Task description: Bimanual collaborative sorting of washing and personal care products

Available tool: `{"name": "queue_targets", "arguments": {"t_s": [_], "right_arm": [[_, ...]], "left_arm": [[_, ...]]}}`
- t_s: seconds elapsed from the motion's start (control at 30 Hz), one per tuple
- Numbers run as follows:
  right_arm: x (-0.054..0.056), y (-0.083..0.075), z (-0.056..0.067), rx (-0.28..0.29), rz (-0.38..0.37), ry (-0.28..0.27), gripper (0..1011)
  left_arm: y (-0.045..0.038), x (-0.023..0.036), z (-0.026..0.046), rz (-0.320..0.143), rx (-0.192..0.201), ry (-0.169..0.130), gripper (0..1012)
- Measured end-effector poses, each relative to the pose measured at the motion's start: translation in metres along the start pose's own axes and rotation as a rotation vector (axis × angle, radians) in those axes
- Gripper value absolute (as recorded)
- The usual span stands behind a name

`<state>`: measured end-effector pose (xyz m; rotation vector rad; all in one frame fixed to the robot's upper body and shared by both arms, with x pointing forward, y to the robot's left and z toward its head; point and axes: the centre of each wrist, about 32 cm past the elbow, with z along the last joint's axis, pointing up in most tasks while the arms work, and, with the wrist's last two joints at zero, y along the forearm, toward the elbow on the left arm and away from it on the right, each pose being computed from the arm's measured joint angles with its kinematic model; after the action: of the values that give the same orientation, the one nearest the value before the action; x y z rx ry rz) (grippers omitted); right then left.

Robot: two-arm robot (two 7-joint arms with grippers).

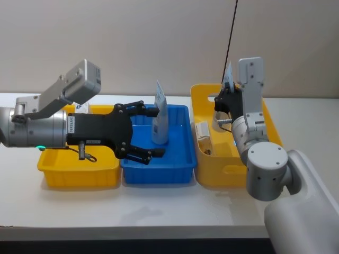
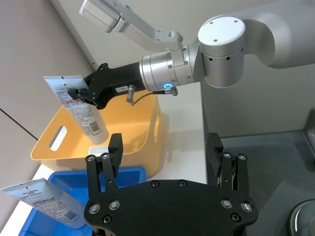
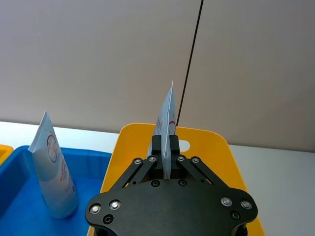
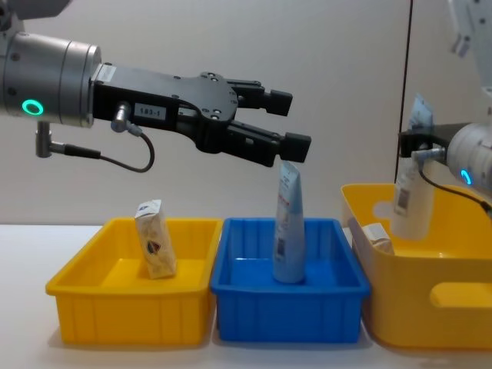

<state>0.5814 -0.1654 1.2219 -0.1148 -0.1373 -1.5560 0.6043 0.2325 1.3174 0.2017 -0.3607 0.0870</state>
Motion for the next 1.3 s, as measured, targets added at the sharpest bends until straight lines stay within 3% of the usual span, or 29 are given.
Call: {"name": "queue_targets", "arguments": {"t_s": [0.23,0.33,0.73,1.07,1.3], "right_arm": [[-0.001,0.007,-0.001,-0.003,-0.009,0.002,126],[-0.001,0.01,-0.001,-0.003,-0.024,0.003,270],[0.0,0.013,0.001,0.006,-0.061,0.014,650],[0.006,-0.001,0.002,0.038,-0.011,0.017,964],[0.014,-0.017,0.001,0.064,0.064,0.013,1002]], "left_arm": [[0.0,0.0,0.0,0.0,0.0,0.0,1001],[0.0,0.0,0.0,0.0,0.0,0.0,1001],[0.0,0.0,0.0,0.0,0.0,0.0,1001],[0.0,0.0,0.0,0.0,0.0,0.0,1001],[0.0,0.0,0.0,0.0,0.0,0.0,1001]]}}
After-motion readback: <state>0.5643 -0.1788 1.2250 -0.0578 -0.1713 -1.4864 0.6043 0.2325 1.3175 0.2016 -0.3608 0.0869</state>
